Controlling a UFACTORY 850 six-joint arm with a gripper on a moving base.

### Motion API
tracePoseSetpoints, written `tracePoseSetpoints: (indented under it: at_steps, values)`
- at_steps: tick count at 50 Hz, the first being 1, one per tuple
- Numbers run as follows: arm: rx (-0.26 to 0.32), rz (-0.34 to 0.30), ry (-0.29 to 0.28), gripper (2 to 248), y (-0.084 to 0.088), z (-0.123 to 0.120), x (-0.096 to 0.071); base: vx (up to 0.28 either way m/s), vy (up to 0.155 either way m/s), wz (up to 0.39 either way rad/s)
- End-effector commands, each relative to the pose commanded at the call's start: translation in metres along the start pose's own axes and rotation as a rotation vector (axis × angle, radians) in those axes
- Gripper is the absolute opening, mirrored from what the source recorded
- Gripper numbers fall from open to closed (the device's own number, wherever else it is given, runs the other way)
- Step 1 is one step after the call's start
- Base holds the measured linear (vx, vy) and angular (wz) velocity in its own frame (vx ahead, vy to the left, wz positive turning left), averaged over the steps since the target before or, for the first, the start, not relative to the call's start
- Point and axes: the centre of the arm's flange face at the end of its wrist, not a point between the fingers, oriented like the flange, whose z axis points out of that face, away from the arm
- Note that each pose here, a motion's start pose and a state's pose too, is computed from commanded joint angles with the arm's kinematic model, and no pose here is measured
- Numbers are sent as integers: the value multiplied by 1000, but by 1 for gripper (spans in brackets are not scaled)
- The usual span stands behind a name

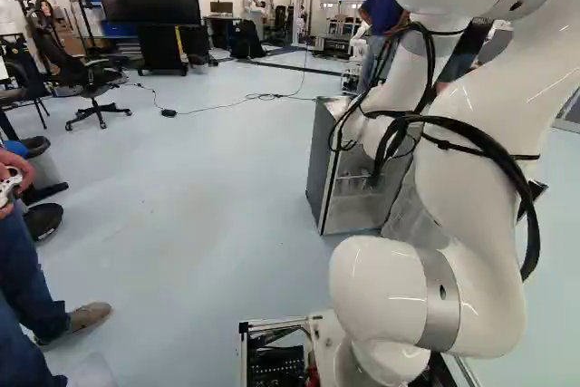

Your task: Grab a drink from the fridge

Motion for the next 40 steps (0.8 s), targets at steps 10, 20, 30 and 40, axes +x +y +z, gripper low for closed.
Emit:
tracePoseSetpoints:
  at_steps: [10, 20, 30, 40]
  values:
    - [31, -5, 5, 95, -13, 15, -2, 0, 0, 0]
    - [64, -11, 12, 95, -27, 30, -4, 0, 0, 0]
    - [102, -21, 14, 95, -40, 45, -7, 0, 0, 0]
    - [142, -33, 13, 95, -53, 62, -11, 0, 0, 0]
